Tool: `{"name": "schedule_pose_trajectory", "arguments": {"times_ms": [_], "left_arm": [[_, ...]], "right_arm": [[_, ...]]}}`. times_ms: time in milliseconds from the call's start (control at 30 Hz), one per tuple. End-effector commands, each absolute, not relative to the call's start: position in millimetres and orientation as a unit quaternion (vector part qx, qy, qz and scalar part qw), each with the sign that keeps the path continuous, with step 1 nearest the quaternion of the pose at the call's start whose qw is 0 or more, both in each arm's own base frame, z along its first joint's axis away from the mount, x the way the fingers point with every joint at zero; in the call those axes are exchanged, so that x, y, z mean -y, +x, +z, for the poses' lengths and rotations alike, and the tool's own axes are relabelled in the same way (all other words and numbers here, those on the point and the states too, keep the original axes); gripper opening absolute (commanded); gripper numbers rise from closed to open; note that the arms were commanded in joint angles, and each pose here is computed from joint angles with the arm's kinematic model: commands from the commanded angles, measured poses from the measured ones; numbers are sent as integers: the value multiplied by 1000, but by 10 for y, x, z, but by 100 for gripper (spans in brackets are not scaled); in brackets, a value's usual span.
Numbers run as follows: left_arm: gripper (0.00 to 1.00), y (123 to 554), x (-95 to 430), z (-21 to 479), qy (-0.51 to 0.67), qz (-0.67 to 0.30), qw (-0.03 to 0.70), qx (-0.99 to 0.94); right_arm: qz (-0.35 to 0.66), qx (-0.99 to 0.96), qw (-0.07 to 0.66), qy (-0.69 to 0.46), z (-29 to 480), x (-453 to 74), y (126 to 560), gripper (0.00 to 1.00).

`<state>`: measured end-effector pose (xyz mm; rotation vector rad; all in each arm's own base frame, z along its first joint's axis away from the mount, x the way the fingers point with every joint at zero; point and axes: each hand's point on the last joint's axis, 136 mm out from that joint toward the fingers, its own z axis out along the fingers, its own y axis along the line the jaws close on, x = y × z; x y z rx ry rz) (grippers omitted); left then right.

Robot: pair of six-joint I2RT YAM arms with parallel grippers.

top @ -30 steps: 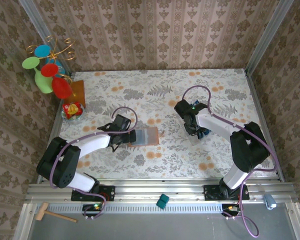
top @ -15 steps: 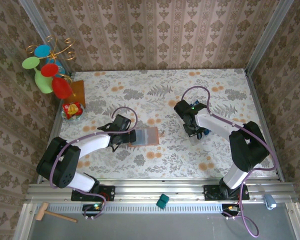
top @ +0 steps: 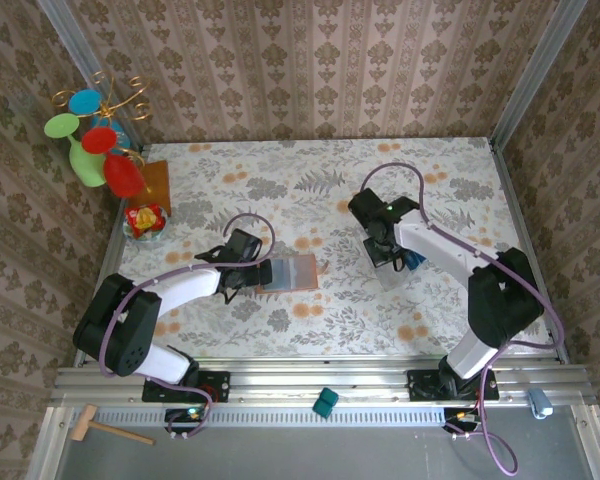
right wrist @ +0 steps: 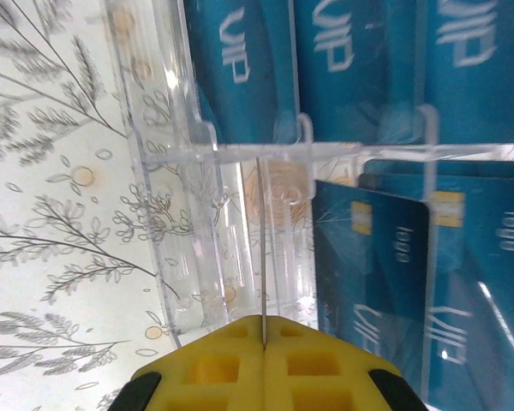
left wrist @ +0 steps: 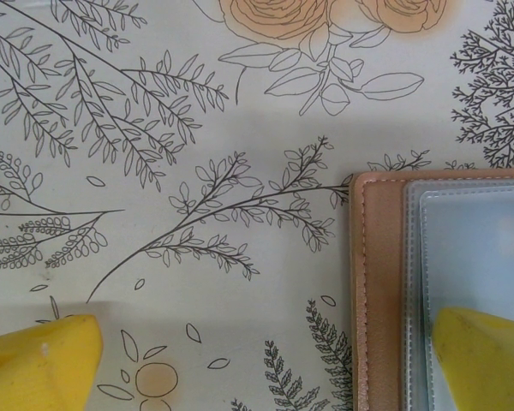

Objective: Put the credit cards into the card holder

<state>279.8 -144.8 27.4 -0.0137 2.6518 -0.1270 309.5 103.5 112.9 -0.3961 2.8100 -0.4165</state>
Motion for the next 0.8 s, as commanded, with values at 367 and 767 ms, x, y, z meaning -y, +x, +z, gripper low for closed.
{"name": "schedule_pose_trajectory", "arguments": {"times_ms": [367, 767], "left_arm": [[100, 2900, 1440, 724, 12, -37, 274, -961], [100, 2751, 1431, 696, 10, -38, 267, -963]], "right_arm": [[137, -959, 204, -141, 1529, -2443, 2969, 0], [368, -913, 173, -43, 1100, -3473, 3129, 0]]}}
